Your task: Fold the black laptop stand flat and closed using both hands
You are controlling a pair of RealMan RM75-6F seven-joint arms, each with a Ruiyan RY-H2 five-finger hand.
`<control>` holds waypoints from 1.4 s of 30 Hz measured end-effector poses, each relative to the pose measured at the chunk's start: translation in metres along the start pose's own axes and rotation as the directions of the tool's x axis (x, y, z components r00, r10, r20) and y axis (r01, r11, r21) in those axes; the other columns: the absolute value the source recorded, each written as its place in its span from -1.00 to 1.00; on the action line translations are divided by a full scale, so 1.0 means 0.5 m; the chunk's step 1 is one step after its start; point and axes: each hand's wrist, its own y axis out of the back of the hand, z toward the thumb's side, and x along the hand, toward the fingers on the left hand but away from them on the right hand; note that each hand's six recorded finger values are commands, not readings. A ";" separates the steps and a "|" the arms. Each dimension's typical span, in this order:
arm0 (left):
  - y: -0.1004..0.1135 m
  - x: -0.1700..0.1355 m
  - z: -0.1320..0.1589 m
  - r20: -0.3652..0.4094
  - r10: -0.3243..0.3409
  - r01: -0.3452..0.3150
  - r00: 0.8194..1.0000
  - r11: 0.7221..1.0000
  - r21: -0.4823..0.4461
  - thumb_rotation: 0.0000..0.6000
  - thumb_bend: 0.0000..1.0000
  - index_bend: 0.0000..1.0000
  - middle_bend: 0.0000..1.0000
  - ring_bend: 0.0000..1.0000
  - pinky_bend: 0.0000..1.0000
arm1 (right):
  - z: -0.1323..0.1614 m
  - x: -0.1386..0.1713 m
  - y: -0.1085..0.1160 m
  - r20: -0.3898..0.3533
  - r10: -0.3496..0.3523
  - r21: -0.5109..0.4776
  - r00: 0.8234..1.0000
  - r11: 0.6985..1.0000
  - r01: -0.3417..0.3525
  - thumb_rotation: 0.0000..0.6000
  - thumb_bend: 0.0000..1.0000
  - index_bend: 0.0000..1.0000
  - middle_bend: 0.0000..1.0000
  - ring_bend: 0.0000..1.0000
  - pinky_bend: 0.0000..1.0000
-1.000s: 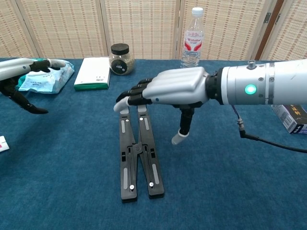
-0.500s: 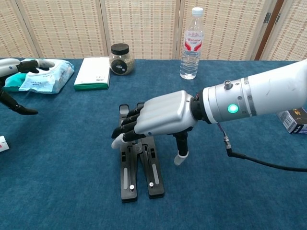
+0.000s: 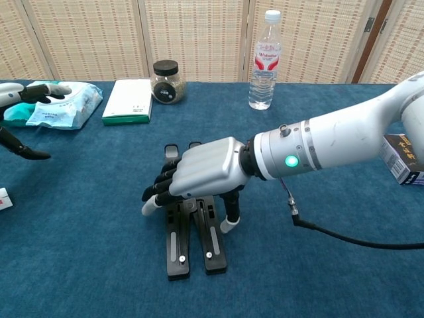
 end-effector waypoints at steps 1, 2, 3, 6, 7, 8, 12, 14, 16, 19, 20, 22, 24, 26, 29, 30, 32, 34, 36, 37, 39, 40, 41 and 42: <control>0.000 -0.001 -0.001 -0.001 0.000 0.000 1.000 1.000 -0.001 1.00 -0.71 -1.00 -0.84 -0.83 -1.00 | -0.001 -0.003 0.000 0.000 -0.001 -0.001 1.000 1.000 0.001 1.00 -0.75 -1.00 -0.89 -1.00 -1.00; 0.000 -0.001 -0.002 -0.001 0.001 -0.001 1.000 1.000 -0.001 1.00 -0.71 -1.00 -0.84 -0.83 -1.00 | -0.002 -0.004 0.001 0.000 -0.003 -0.002 1.000 1.000 0.003 1.00 -0.74 -1.00 -0.87 -1.00 -1.00; 0.001 -0.001 -0.002 -0.001 0.002 -0.002 1.000 1.000 -0.001 1.00 -0.71 -1.00 -0.84 -0.83 -1.00 | -0.002 -0.006 0.002 -0.001 -0.006 -0.003 1.000 1.000 0.006 1.00 -0.73 -1.00 -0.84 -1.00 -1.00; 0.000 -0.001 -0.002 0.000 0.002 -0.002 1.000 1.000 -0.003 1.00 -0.71 -1.00 -0.84 -0.83 -1.00 | -0.003 -0.009 0.002 -0.001 -0.007 -0.003 1.000 1.000 0.007 1.00 -0.68 -1.00 -0.75 -1.00 -1.00; -0.001 -0.001 -0.002 0.001 0.001 -0.001 1.000 1.000 -0.004 1.00 -0.71 -1.00 -0.84 -0.83 -1.00 | -0.004 -0.010 0.001 -0.001 -0.007 -0.003 1.000 1.000 0.007 1.00 -0.66 -1.00 -0.72 -1.00 -1.00; -0.002 -0.001 -0.001 0.003 0.000 0.000 1.000 1.000 -0.005 1.00 -0.71 -1.00 -0.84 -0.83 -1.00 | -0.004 -0.012 0.001 -0.001 -0.008 -0.003 1.000 1.000 0.008 1.00 -0.65 -1.00 -0.70 -1.00 -1.00; -0.004 0.000 0.003 0.008 -0.002 0.002 1.000 1.000 -0.005 1.00 -0.71 -1.00 -0.84 -0.83 -1.00 | -0.006 -0.016 0.002 0.003 -0.013 -0.009 1.000 1.000 0.013 1.00 -0.63 -0.97 -0.62 -1.00 -1.00; -0.004 0.000 0.003 0.008 -0.001 0.001 1.000 1.000 -0.006 1.00 -0.71 -1.00 -0.84 -0.83 -1.00 | -0.008 -0.017 0.002 0.006 -0.014 -0.010 1.000 1.000 0.015 1.00 -0.62 -0.93 -0.60 -1.00 -1.00; -0.005 0.000 0.003 0.008 -0.002 0.002 1.000 1.000 -0.007 1.00 -0.71 -1.00 -0.84 -0.83 -1.00 | -0.009 -0.019 0.002 0.008 -0.016 -0.010 1.000 1.000 0.017 1.00 -0.62 -0.91 -0.59 -1.00 -1.00; -0.005 0.000 0.003 0.009 -0.003 0.003 1.000 1.000 -0.005 1.00 -0.71 -1.00 -0.84 -0.83 -1.00 | -0.011 -0.020 0.002 0.011 -0.022 -0.010 1.000 1.000 0.022 1.00 -0.62 -0.86 -0.55 -1.00 -1.00; -0.006 -0.001 0.003 0.010 -0.004 0.004 1.000 1.000 -0.005 1.00 -0.71 -1.00 -0.84 -0.83 -1.00 | -0.012 -0.021 0.002 0.013 -0.024 -0.011 1.000 1.000 0.025 1.00 -0.62 -0.84 -0.54 -1.00 -1.00; -0.007 -0.001 0.004 0.010 -0.004 0.004 1.000 1.000 -0.007 1.00 -0.71 -1.00 -0.84 -0.83 -1.00 | -0.014 -0.023 0.003 0.017 -0.030 -0.012 0.999 0.999 0.030 1.00 -0.61 -0.76 -0.47 -1.00 -1.00; -0.007 -0.001 0.005 0.011 -0.006 0.006 1.000 1.000 -0.008 1.00 -0.71 -1.00 -0.84 -0.83 -1.00 | -0.015 -0.025 0.004 0.021 -0.035 -0.014 0.999 0.999 0.036 1.00 -0.60 -0.69 -0.39 -1.00 -1.00; -0.007 -0.002 0.006 0.012 -0.006 0.006 1.000 1.000 -0.009 1.00 -0.71 -1.00 -0.84 -0.83 -1.00 | -0.016 -0.028 0.005 0.023 -0.041 -0.014 0.999 0.999 0.042 1.00 -0.58 -0.62 -0.32 -1.00 -1.00; -0.006 -0.003 0.006 0.013 -0.005 0.005 1.000 1.000 -0.009 1.00 -0.71 -1.00 -0.84 -0.83 -1.00 | -0.017 -0.030 0.009 0.027 -0.056 -0.016 0.998 0.998 0.057 1.00 -0.56 -0.54 -0.21 -1.00 -1.00; -0.005 -0.003 0.006 0.013 -0.005 0.005 1.000 1.000 -0.009 1.00 -0.71 -1.00 -0.84 -0.83 -1.00 | -0.019 -0.031 0.011 0.031 -0.064 -0.019 0.997 0.998 0.065 1.00 -0.55 -0.52 -0.17 -0.98 -1.00; -0.005 -0.003 0.007 0.014 -0.005 0.006 1.000 1.000 -0.008 1.00 -0.71 -1.00 -0.84 -0.83 -1.00 | -0.021 -0.031 0.013 0.036 -0.072 -0.022 0.997 0.997 0.073 1.00 -0.54 -0.49 -0.13 -0.96 -1.00; -0.005 -0.004 0.008 0.014 -0.007 0.007 1.000 1.000 -0.008 1.00 -0.71 -1.00 -0.84 -0.83 -1.00 | -0.024 -0.030 0.012 0.041 -0.073 -0.021 0.997 0.997 0.074 1.00 -0.54 -0.48 -0.15 -0.95 -1.00; -0.005 -0.004 0.010 0.016 -0.009 0.009 1.000 1.000 -0.007 1.00 -0.71 -1.00 -0.84 -0.83 -1.00 | -0.024 -0.028 0.012 0.042 -0.072 -0.021 0.997 0.997 0.073 1.00 -0.54 -0.49 -0.22 -0.95 -1.00; -0.006 -0.004 0.011 0.017 -0.009 0.009 1.000 1.000 -0.007 1.00 -0.71 -1.00 -0.84 -0.83 -1.00 | -0.025 -0.027 0.012 0.042 -0.070 -0.023 0.997 0.997 0.071 1.00 -0.54 -0.54 -0.32 -0.97 -1.00; -0.006 -0.004 0.014 0.020 -0.009 0.010 1.000 1.000 -0.006 1.00 -0.71 -1.00 -0.84 -0.83 -1.00 | -0.024 -0.024 0.012 0.044 -0.069 -0.026 0.997 0.997 0.070 1.00 -0.54 -0.76 -0.61 -0.99 -1.00; -0.006 -0.004 0.016 0.022 -0.009 0.009 1.000 1.000 -0.005 1.00 -0.71 -1.00 -0.84 -0.83 -1.00 | -0.024 -0.022 0.012 0.046 -0.069 -0.027 0.997 0.997 0.070 1.00 -0.54 -0.90 -0.80 -1.00 -1.00; -0.005 -0.004 0.018 0.024 -0.009 0.009 1.000 1.000 -0.004 1.00 -0.71 -1.00 -0.84 -0.83 -1.00 | -0.025 -0.020 0.013 0.048 -0.069 -0.026 0.996 0.997 0.070 1.00 -0.54 -0.96 -0.89 -1.00 -1.00; -0.005 -0.004 0.019 0.025 -0.009 0.009 1.000 1.000 -0.003 1.00 -0.71 -1.00 -0.84 -0.83 -1.00 | -0.026 -0.016 0.014 0.053 -0.070 -0.024 0.996 0.997 0.072 1.00 -0.54 -1.00 -0.97 -1.00 -1.00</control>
